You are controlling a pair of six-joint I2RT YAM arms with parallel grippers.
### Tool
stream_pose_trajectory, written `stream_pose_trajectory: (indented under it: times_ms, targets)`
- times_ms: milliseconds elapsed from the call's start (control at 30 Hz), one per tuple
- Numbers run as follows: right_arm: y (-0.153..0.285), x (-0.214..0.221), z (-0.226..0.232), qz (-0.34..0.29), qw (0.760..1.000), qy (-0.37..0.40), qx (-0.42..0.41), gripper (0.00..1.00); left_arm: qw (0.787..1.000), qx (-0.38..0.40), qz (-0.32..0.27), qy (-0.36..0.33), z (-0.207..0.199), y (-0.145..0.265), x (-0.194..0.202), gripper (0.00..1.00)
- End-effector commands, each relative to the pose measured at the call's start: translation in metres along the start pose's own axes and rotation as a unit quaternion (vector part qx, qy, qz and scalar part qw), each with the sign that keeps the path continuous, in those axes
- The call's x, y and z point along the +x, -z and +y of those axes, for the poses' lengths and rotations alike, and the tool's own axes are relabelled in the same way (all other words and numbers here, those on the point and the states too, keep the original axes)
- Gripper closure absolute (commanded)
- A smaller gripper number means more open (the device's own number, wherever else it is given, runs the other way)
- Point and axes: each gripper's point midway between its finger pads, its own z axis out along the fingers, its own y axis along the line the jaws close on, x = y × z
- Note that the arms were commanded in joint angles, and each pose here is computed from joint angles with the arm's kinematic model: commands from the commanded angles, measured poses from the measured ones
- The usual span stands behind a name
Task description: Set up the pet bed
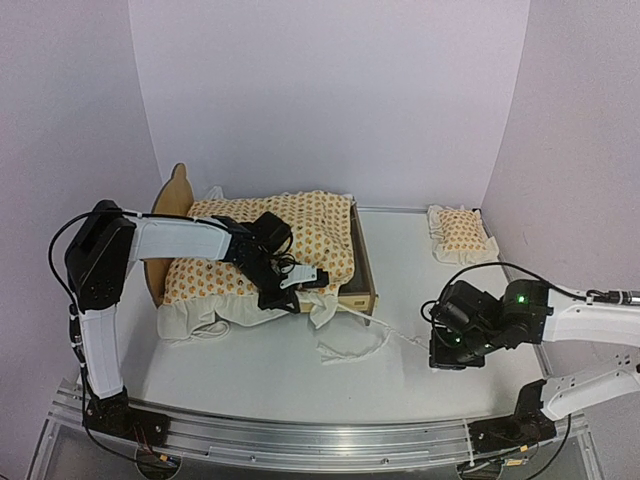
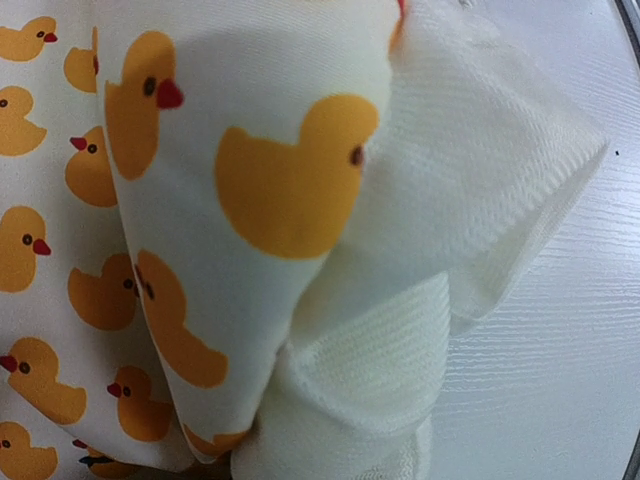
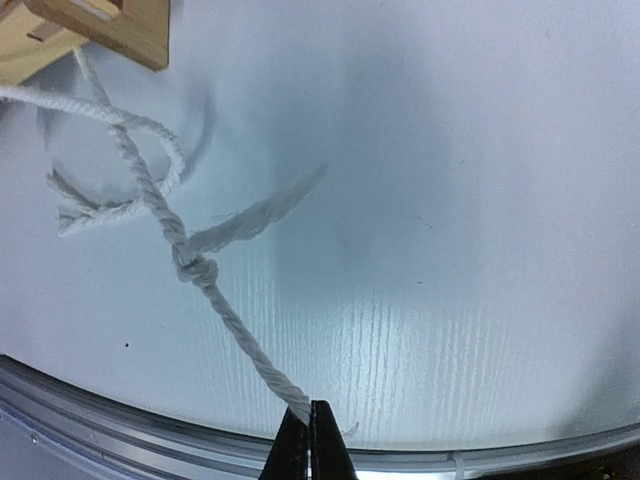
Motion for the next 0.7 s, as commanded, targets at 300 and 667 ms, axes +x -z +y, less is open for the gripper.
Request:
stream_pose_trajectory:
  times_ms: [300,667]
  targets:
    - [-0.004,-0.021,-0.006,0.004,0.994,0.032,0.101,0.66,0.992,0.042,-0.095,-0.076,-0.015,0.034,-0.062,0.51]
    - [0.067,-0.131,0.07,-0.145,0.986,0.072,0.033,0.11,0.968,0.118,-0.193,-0.107,-0.075,0.16,-0.118,0.06]
